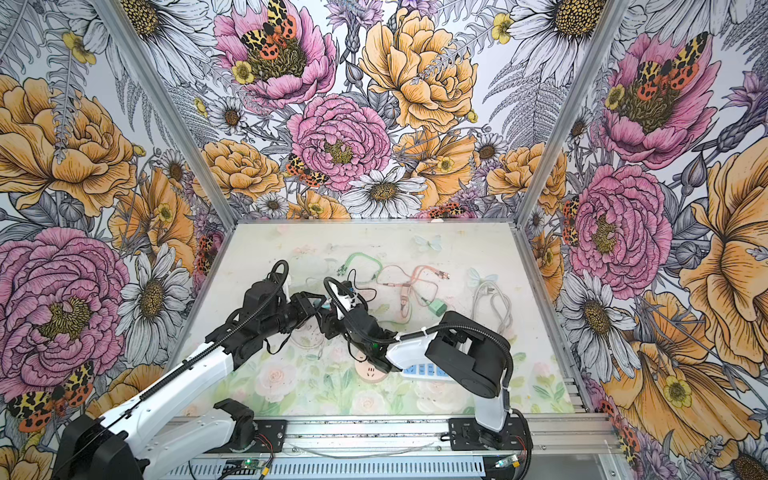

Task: Insert the plug
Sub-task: 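Bring the right gripper to the teal charger and grasp it from the left gripper, then open the left gripper while the right gripper carries the charger toward the socket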

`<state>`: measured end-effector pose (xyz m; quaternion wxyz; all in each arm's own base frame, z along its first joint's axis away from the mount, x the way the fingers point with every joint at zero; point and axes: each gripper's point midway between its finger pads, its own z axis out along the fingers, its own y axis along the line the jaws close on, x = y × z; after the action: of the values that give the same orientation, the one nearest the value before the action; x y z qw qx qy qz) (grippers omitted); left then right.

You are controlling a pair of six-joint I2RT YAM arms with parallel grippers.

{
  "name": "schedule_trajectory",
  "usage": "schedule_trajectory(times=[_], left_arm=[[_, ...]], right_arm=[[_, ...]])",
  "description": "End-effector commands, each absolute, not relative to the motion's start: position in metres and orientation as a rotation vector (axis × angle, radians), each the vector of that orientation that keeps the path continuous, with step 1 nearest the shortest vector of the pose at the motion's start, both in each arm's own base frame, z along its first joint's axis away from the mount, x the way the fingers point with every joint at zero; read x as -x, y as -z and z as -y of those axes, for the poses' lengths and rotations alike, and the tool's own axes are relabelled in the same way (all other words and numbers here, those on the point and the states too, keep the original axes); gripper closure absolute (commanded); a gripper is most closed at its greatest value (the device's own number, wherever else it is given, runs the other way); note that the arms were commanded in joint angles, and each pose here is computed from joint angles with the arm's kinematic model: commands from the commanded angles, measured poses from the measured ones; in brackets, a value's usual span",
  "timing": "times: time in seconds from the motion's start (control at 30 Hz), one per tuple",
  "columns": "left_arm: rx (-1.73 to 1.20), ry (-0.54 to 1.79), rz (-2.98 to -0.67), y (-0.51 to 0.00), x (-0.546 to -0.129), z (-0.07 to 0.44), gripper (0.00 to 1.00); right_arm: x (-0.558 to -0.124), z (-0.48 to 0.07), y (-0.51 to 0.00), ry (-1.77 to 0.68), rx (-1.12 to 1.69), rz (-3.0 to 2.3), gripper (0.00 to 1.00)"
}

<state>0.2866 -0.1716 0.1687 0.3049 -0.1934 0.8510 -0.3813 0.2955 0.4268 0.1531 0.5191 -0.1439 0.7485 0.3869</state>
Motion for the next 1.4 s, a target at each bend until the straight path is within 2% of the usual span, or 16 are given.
schedule_trajectory(times=[0.0, 0.1, 0.27, 0.33, 0.43, 0.6, 0.97, 1.03, 1.07, 1.27, 1.37], left_arm=[[0.478, 1.052, -2.23, -0.176, -0.286, 0.178, 0.58], [0.48, 1.048, -2.233, -0.175, -0.286, 0.177, 0.58], [0.484, 1.029, -2.232, -0.176, -0.285, 0.174, 0.58], [0.488, 1.022, -2.231, -0.176, -0.284, 0.173, 0.58], [0.493, 1.021, -2.229, -0.176, -0.284, 0.172, 0.59], [0.499, 1.019, -2.237, -0.173, -0.283, 0.172, 0.59], [0.507, 1.057, -2.219, -0.171, -0.282, 0.175, 0.6], [0.52, 1.071, -2.209, -0.171, -0.283, 0.176, 0.6], [0.523, 1.085, -2.201, -0.172, -0.283, 0.177, 0.6], [0.5, 1.031, -2.215, -0.176, -0.283, 0.174, 0.42], [0.479, 0.979, -2.212, -0.184, -0.281, 0.166, 0.34]], right_arm=[[-0.305, -0.417, -0.175, -0.916, 0.25, -1.719, 0.53], [-0.305, -0.411, -0.177, -0.906, 0.232, -1.705, 0.65], [-0.303, -0.407, -0.176, -0.896, 0.24, -1.707, 0.71], [-0.302, -0.407, -0.176, -0.902, 0.251, -1.712, 0.67], [-0.301, -0.408, -0.177, -0.913, 0.256, -1.707, 0.55], [-0.301, -0.401, -0.186, -0.965, 0.191, -1.634, 0.51], [-0.299, -0.42, -0.171, -0.973, 0.259, -1.699, 0.64], [-0.301, -0.421, -0.166, -0.947, 0.269, -1.733, 0.69], [-0.302, -0.421, -0.163, -0.928, 0.276, -1.757, 0.75], [-0.305, -0.415, -0.161, -0.838, 0.314, -1.79, 1.0], [-0.307, -0.407, -0.164, -0.806, 0.328, -1.79, 1.0]])
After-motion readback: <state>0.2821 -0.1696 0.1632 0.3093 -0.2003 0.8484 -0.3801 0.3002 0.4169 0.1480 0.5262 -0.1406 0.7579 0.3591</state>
